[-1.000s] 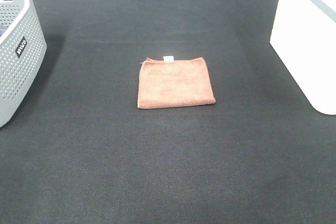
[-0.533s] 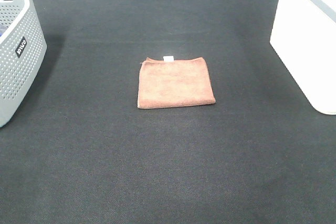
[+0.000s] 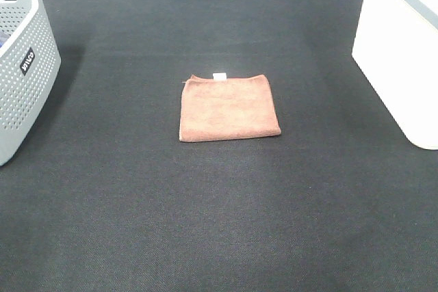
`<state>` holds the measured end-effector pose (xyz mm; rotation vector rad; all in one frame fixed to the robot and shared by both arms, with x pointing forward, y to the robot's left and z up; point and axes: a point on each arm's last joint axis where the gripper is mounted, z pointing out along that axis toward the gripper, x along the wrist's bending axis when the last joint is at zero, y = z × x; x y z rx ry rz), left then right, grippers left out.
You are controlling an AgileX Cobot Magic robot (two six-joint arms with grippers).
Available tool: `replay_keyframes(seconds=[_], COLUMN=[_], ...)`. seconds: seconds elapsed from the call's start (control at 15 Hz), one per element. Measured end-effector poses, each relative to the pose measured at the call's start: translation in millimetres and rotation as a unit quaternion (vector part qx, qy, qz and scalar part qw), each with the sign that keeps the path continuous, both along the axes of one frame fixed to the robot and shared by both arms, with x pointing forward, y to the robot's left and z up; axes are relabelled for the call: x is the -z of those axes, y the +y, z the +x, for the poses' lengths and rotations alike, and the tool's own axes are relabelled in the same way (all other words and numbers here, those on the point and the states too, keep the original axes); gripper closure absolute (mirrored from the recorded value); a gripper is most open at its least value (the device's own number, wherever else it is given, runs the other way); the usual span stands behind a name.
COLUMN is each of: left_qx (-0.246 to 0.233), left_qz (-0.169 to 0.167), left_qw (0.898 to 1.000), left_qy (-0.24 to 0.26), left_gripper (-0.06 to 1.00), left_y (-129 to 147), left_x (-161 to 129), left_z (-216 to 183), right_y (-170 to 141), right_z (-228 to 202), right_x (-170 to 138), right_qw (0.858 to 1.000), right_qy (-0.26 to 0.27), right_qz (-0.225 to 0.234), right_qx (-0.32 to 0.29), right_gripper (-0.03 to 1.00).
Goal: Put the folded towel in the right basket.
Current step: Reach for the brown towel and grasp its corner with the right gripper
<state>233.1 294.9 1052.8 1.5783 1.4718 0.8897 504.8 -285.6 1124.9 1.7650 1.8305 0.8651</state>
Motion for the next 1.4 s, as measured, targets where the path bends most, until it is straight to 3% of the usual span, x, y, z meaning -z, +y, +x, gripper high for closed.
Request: replay_keyframes(seconds=[0.2, 0.33, 0.6, 0.87, 1.4], left_qx=[0.0, 0.0, 0.0, 0.0, 0.0], left_qz=[0.0, 0.0, 0.0, 0.0, 0.0], left_qw=[1.0, 1.0, 1.0, 1.0, 1.0], left_qy=[0.0, 0.0, 0.0, 0.0, 0.0], left_gripper=[0.07, 0.07, 0.07, 0.07, 0.07], left_y=[0.0, 0.0, 0.0, 0.0, 0.0], left_x=[0.0, 0.0, 0.0, 0.0, 0.0], left_z=[0.0, 0.0, 0.0, 0.0, 0.0], right_y=[21.1, 36.7, 92.5, 111.6, 129.4], right_z=[54.7, 66.5, 108.1, 153.6, 201.0], right_x=[11.6, 16.5, 64.2, 120.4, 202.9], right_qw=[0.997, 0.995, 0.983, 0.972, 0.944], right_qy=[0.046, 0.053, 0.114, 0.176, 0.276], right_qz=[0.024, 0.023, 0.034, 0.081, 0.1], right_qx=[-0.055, -0.079, -0.138, -0.132, -0.149], right_gripper=[0.22, 0.22, 0.22, 0.22, 0.22])
